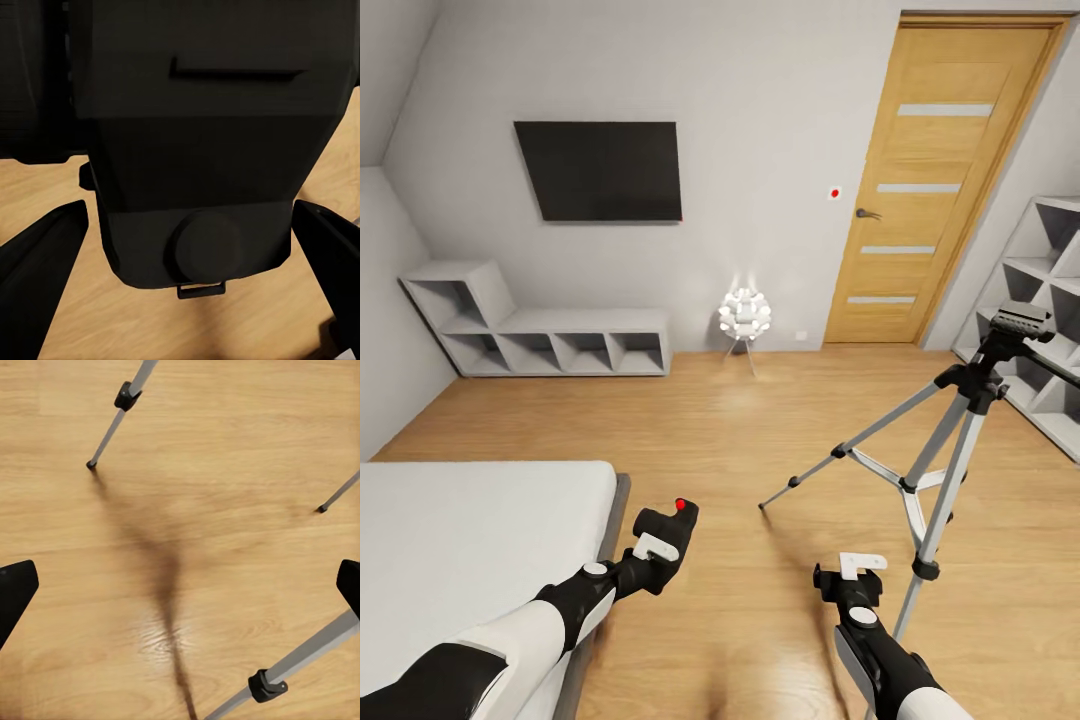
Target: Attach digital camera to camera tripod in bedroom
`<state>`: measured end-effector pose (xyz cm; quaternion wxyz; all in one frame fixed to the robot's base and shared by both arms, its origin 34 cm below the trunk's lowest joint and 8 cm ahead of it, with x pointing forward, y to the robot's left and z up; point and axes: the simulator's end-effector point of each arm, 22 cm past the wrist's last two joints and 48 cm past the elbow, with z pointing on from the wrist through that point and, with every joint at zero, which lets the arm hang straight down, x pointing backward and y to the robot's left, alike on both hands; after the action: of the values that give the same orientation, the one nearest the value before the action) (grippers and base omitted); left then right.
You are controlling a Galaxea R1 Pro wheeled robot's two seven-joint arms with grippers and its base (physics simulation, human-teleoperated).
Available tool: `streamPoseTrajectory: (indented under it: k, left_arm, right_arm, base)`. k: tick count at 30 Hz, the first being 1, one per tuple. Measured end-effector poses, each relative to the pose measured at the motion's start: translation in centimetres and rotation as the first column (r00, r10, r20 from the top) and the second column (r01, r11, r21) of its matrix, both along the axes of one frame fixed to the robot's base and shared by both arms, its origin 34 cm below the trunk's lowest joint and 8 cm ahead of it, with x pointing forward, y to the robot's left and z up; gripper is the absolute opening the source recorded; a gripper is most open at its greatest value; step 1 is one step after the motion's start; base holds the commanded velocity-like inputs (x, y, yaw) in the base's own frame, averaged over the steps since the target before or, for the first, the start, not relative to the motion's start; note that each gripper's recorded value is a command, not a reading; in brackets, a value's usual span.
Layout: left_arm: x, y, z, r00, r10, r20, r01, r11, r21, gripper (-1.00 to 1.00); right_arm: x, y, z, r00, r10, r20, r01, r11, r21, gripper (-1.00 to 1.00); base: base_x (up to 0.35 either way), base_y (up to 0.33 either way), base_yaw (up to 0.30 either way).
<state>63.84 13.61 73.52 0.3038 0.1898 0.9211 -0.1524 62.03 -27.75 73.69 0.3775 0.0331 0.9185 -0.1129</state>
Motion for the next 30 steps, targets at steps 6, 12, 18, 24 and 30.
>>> streamPoseTrajectory:
  k: [6, 12, 18, 24, 30]
  left_arm:
    - [0.0, 0.1, 0.0, 1.000, 0.001, 0.000, -0.001, 1.000, 0.001, -1.00]
    - [0.0, 0.3, -0.1, 1.000, 0.002, -0.001, -0.002, 1.000, 0.004, -1.00]
    - [-0.1, 0.4, -0.1, 1.000, 0.001, -0.002, -0.001, 1.000, 0.006, -1.00]
    - [-0.1, 0.4, -0.1, 1.000, 0.003, -0.003, -0.003, 1.000, 0.006, -1.00]
    - [-0.1, 0.2, -0.1, 1.000, 0.001, -0.002, -0.001, 1.000, 0.004, -1.00]
  right_arm:
    - [-0.1, 0.0, -0.1, 1.000, 0.000, -0.003, 0.000, 1.000, -0.001, 1.00]
    - [-1.6, 0.1, -1.4, 0.999, 0.004, -0.043, -0.004, 1.000, 0.000, 1.00]
    - [-3.7, 0.0, -3.0, 0.995, 0.007, -0.095, -0.007, 1.000, 0.000, 1.00]
    - [-9.2, -1.9, -6.4, 0.974, -0.007, -0.225, 0.002, 1.000, -0.021, 1.00]
    - [-10.5, -4.8, -6.9, 0.967, -0.029, -0.254, 0.015, 0.998, -0.056, 1.00]
  base:
    - [0.000, 0.000, 0.000]
    - [0.000, 0.000, 0.000]
    - [0.000, 0.000, 0.000]
    - [0.000, 0.000, -0.047]
    - [0.000, 0.000, -0.175]
